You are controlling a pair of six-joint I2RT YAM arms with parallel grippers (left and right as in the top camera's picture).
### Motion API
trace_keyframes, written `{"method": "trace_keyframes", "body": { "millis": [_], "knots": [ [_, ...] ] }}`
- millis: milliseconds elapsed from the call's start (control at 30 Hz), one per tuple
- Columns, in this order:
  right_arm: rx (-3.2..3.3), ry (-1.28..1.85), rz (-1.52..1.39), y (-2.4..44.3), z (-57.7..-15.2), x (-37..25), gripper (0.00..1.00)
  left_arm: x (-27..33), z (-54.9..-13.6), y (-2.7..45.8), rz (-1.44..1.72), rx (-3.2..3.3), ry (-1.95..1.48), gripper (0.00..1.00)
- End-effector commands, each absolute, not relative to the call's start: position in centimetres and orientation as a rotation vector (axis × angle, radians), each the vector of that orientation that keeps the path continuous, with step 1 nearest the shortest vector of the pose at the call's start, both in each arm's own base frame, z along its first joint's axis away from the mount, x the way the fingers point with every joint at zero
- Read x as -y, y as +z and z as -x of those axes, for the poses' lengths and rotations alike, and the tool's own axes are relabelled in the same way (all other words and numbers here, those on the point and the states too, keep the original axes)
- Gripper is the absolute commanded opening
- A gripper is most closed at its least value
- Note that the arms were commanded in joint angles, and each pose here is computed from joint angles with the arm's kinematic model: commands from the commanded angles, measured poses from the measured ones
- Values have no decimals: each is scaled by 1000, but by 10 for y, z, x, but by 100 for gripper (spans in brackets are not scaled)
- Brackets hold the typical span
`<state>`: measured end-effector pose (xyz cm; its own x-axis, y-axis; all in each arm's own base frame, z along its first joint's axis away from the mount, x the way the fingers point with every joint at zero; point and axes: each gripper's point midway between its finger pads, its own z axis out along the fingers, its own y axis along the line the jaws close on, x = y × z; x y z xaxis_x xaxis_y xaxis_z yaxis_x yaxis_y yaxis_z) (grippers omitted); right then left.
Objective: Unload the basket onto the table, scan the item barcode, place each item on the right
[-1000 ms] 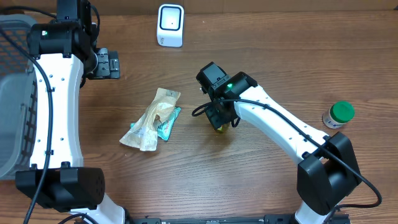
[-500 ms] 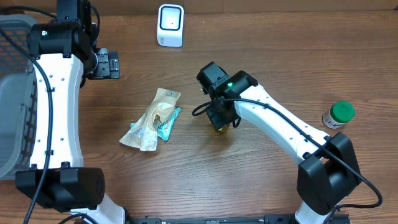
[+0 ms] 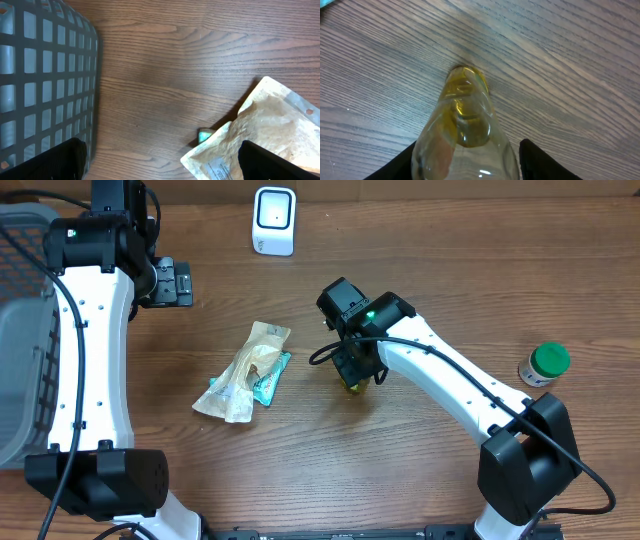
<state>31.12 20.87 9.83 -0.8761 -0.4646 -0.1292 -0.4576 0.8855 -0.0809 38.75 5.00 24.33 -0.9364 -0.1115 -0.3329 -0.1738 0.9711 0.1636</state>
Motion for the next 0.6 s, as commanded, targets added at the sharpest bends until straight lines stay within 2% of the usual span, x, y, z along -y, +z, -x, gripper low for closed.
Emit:
{"method": "trace_keyframes", "body": {
  "millis": [0,100,333,567],
  "knots": [
    [-2890,-74,704,104,-317,-209,49,-51,-389,247,198,-2782,287,100],
    [-2893,-76,705,104,-316,-209,35,-51,-389,247,198,-2782,287,100],
    [-2903,-35,710,103,-314,-213,35,-51,-389,247,198,-2781,286,100],
    [-2868,148,707,128,-312,-233,27,-51,-389,247,198,-2782,287,100]
  ]
}}
